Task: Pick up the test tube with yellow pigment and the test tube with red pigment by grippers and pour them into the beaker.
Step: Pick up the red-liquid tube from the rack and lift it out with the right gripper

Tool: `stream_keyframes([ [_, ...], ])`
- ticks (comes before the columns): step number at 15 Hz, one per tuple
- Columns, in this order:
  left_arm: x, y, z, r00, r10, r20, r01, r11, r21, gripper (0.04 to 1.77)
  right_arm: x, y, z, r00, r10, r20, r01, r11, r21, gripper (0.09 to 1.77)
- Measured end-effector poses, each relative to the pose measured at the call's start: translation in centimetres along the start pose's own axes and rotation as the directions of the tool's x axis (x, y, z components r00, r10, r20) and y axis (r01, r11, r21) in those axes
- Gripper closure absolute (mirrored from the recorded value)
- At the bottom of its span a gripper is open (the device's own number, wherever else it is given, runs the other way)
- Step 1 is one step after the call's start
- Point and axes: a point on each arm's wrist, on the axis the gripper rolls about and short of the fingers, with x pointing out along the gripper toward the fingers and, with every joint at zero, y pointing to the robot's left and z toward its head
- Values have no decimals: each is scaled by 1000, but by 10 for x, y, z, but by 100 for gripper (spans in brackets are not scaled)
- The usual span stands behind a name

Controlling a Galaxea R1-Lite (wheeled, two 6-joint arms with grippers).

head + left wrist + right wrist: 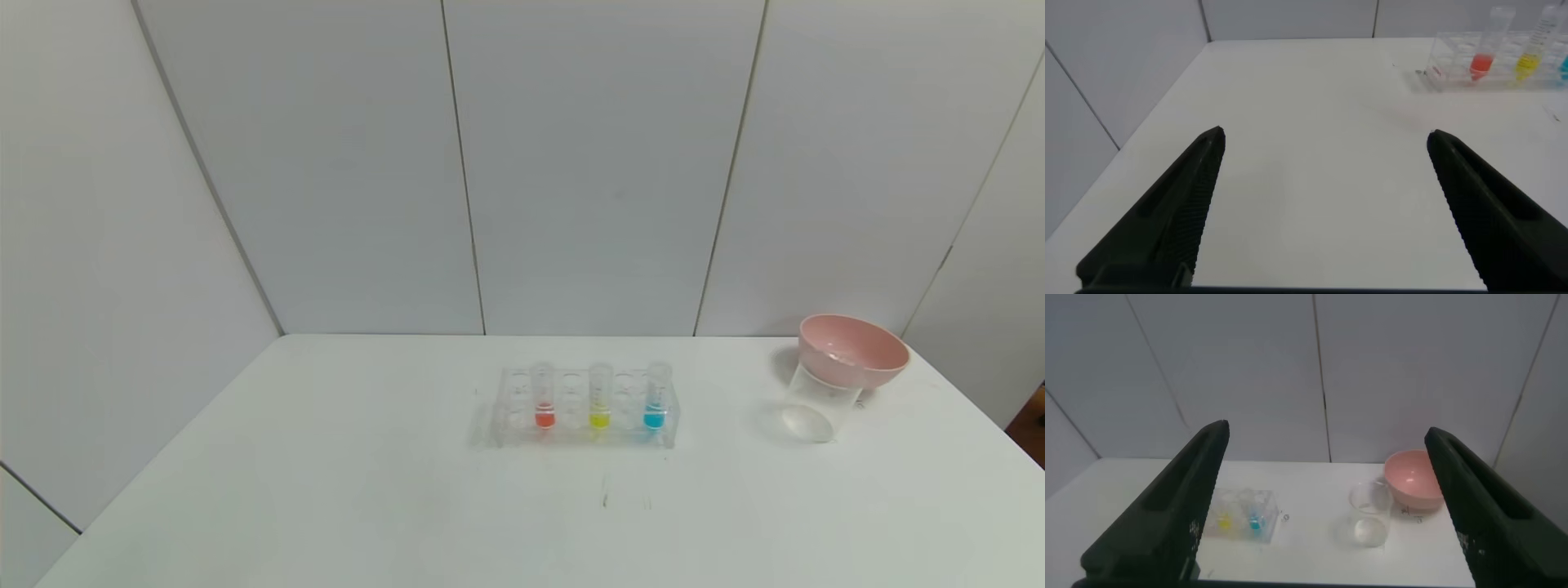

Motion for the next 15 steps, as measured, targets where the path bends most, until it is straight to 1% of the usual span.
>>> stream_keyframes([
  [2, 0, 0, 0, 1000, 0, 0, 0, 1000, 0, 5, 37, 13, -4, 1000, 11, -10, -11, 999, 32, 15],
  [5, 0, 0, 0, 1000, 0, 0, 0, 1000, 0, 5, 74, 48, -25, 999, 43, -29, -41, 997, 60, 15],
  [8, 0, 0, 0, 1000, 0, 0, 0, 1000, 0, 5, 97, 98, -62, 999, 27, -35, -24, 997, 76, 15],
  [10, 0, 0, 0, 1000, 0, 0, 0, 1000, 0, 5, 104, 133, -90, 998, 37, -48, -33, 997, 71, 15],
  [13, 0, 0, 0, 1000, 0, 0, 0, 1000, 0, 5, 108, 177, -138, 990, 75, -120, -75, 997, 4, 15],
  [15, 0, 0, 0, 1000, 0, 0, 0, 1000, 0, 5, 110, 197, -166, 982, 91, -167, -99, 994, -41, 15],
])
